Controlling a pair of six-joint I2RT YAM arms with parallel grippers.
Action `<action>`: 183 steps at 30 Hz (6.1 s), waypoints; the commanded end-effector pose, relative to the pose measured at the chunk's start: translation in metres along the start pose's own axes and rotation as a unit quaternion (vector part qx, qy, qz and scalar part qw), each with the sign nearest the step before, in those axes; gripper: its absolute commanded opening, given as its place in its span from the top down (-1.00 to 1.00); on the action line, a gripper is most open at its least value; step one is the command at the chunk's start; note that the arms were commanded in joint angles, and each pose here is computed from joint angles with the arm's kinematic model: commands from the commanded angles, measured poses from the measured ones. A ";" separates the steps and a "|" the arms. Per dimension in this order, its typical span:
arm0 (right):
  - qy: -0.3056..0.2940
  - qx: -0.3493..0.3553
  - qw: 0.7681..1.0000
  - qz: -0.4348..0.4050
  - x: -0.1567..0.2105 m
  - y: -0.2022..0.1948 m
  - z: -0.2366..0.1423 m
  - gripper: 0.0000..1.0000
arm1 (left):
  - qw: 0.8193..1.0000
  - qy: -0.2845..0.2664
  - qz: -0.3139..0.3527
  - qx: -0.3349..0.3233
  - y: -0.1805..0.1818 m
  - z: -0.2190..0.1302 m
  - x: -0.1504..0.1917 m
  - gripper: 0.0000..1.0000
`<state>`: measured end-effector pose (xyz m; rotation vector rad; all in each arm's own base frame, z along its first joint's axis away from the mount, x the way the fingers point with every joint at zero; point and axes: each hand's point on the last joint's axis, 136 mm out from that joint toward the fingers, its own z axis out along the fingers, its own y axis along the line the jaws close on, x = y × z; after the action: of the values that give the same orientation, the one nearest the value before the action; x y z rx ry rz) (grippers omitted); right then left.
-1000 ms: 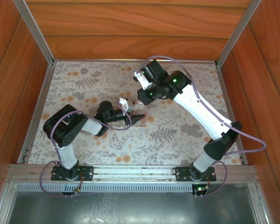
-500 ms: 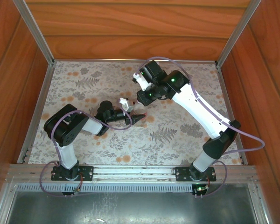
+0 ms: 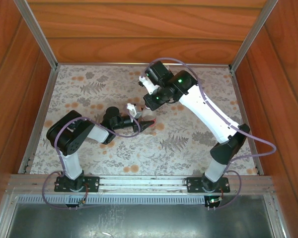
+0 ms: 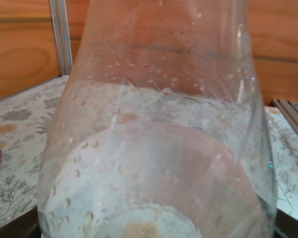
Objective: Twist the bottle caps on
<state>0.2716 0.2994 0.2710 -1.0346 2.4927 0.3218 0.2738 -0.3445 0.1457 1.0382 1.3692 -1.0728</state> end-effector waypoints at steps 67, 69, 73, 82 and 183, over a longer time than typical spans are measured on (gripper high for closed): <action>0.009 0.032 0.999 0.014 -0.003 0.000 -0.003 -0.34 | 0.999 0.022 -0.022 0.009 0.002 0.002 0.019 -0.35; 0.001 0.033 0.999 0.020 -0.004 -0.001 -0.004 -0.27 | 0.999 0.022 -0.023 0.009 0.002 0.002 0.019 -0.35; -0.002 0.044 0.999 0.026 -0.005 -0.005 -0.006 -0.04 | 0.999 0.021 -0.022 0.010 0.001 0.002 0.019 -0.35; -0.001 0.039 0.999 0.027 -0.002 -0.003 -0.008 0.17 | 0.999 0.022 -0.024 0.009 0.002 0.002 0.020 -0.35; -0.135 -0.215 0.879 -0.403 0.021 0.042 -0.032 -0.03 | 0.981 0.034 -0.059 0.180 -0.055 -0.032 0.020 -0.34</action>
<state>0.2208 0.3043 0.2882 -1.9161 1.5878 0.6583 0.2239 -0.3322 0.1439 1.2467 1.2838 -1.3677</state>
